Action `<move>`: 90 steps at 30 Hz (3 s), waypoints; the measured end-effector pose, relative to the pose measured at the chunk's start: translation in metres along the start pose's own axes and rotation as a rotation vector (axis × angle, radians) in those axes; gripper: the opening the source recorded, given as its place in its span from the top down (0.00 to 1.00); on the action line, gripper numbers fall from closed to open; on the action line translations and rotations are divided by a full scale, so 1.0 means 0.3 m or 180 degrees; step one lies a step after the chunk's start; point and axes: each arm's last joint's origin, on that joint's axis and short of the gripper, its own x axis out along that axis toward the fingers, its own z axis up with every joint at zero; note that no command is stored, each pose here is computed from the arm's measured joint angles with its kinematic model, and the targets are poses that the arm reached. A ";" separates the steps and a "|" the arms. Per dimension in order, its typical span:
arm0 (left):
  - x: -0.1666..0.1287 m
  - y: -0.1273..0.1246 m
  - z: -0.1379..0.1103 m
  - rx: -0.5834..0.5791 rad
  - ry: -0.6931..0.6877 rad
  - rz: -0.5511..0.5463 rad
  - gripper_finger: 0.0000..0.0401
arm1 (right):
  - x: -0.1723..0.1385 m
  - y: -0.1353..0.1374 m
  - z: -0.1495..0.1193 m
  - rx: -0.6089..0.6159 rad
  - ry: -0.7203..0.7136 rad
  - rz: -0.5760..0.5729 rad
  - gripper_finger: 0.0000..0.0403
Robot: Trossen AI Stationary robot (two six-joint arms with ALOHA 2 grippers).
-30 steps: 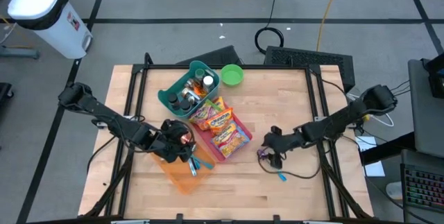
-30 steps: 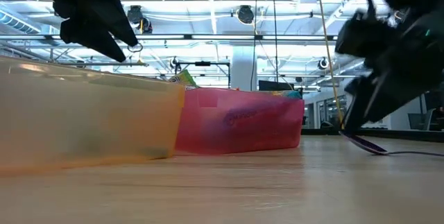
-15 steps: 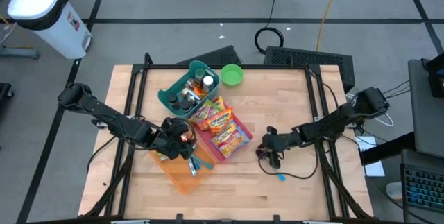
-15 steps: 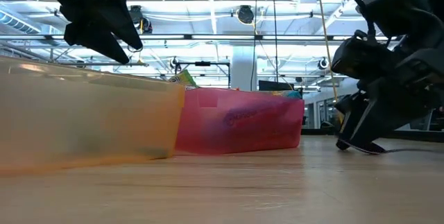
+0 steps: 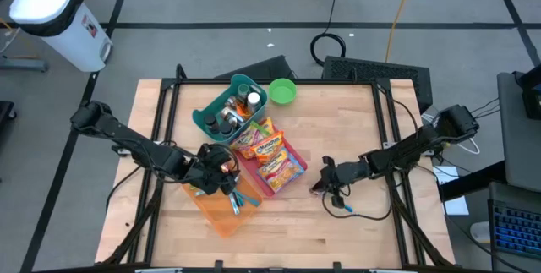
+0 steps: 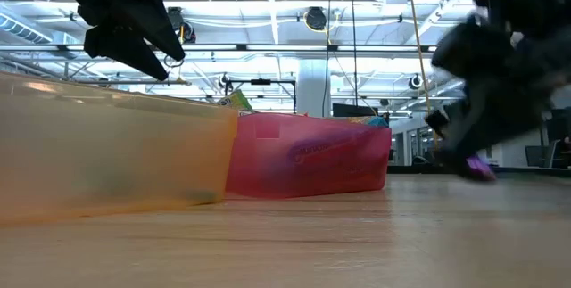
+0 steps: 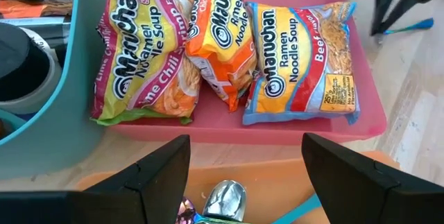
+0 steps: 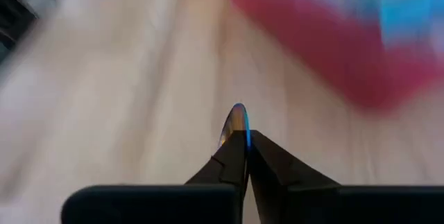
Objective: Pick & Place Food Item
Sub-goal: Put the blue green spoon into the orange bin
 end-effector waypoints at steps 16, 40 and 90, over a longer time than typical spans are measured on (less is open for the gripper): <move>0.011 -0.158 0.093 0.0532 -0.1138 -0.1028 0.30 | -0.144 0.154 0.363 -0.0935 -0.2422 -0.0626 1.00; 0.268 -0.234 0.150 0.0684 -0.2205 -0.1750 0.30 | -0.064 0.121 0.440 -0.1037 -0.3070 -0.0919 1.00; -0.003 -0.056 -0.411 -0.1541 -0.1536 -0.1121 0.99 | -0.268 0.166 0.351 -0.0938 -0.3271 -0.1080 0.61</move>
